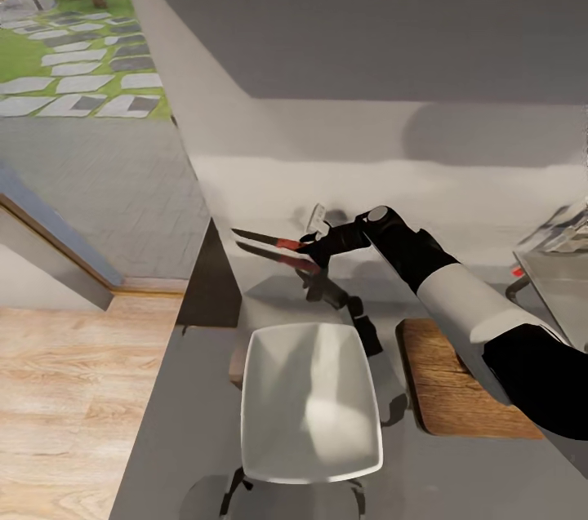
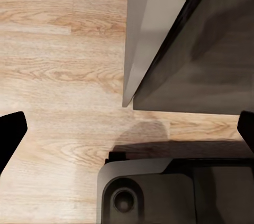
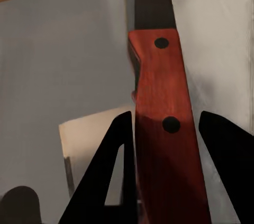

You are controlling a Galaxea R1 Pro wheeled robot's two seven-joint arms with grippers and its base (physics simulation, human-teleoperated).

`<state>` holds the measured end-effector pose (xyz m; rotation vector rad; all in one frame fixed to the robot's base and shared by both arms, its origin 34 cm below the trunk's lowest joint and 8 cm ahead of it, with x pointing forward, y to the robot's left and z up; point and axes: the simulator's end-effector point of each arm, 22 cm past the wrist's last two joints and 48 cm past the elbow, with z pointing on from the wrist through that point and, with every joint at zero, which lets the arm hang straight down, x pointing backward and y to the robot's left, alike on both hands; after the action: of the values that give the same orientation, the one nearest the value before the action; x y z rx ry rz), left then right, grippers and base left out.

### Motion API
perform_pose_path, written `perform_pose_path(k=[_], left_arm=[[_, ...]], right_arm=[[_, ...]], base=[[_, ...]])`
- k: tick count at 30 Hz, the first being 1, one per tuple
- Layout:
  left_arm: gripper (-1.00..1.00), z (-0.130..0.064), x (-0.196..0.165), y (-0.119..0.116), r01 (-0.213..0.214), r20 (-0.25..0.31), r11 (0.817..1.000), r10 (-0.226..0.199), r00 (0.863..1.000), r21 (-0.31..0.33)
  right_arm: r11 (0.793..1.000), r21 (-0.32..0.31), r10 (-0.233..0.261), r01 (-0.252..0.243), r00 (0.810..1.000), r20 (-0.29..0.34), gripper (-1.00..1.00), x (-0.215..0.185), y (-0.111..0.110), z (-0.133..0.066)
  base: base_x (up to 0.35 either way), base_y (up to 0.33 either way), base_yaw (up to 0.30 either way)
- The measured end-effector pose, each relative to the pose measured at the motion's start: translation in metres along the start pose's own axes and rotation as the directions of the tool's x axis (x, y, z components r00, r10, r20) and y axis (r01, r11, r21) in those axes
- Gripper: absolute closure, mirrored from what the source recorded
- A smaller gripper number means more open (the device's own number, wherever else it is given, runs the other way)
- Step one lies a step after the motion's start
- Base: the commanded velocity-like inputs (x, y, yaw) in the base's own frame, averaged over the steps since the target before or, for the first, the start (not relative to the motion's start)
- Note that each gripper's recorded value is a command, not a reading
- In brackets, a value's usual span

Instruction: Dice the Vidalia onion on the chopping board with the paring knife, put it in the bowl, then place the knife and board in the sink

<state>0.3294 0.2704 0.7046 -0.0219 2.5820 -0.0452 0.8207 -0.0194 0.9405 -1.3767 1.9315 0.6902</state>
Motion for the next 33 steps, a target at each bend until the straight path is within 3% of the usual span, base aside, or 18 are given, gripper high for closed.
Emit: perform_pose_path(k=[9, 17, 33], left_arm=[[-1.00, 0.000, -0.006, 0.001, 0.000, 0.015, 1.000, 0.000, 1.000, -0.001], [-1.00, -0.001, -0.010, 0.000, 0.001, 0.026, 1.000, -0.001, 1.000, -0.001], [-1.00, -0.002, -0.020, 0.000, -0.001, 0.053, 1.000, 0.001, 0.999, 0.000]], right_arm=[[0.999, 0.016, -0.041, 0.040, 0.999, 0.025, 1.00, -0.022, -0.001, -0.010], [0.996, 0.035, -0.081, 0.080, 0.996, 0.048, 1.00, -0.043, -0.002, -0.021], [0.992, 0.064, -0.110, 0.106, 0.992, 0.063, 1.00, -0.076, 0.001, -0.040]], base=[[-0.058, 0.000, 0.000], [-0.304, 0.000, 0.000], [-0.302, 0.000, 0.000]])
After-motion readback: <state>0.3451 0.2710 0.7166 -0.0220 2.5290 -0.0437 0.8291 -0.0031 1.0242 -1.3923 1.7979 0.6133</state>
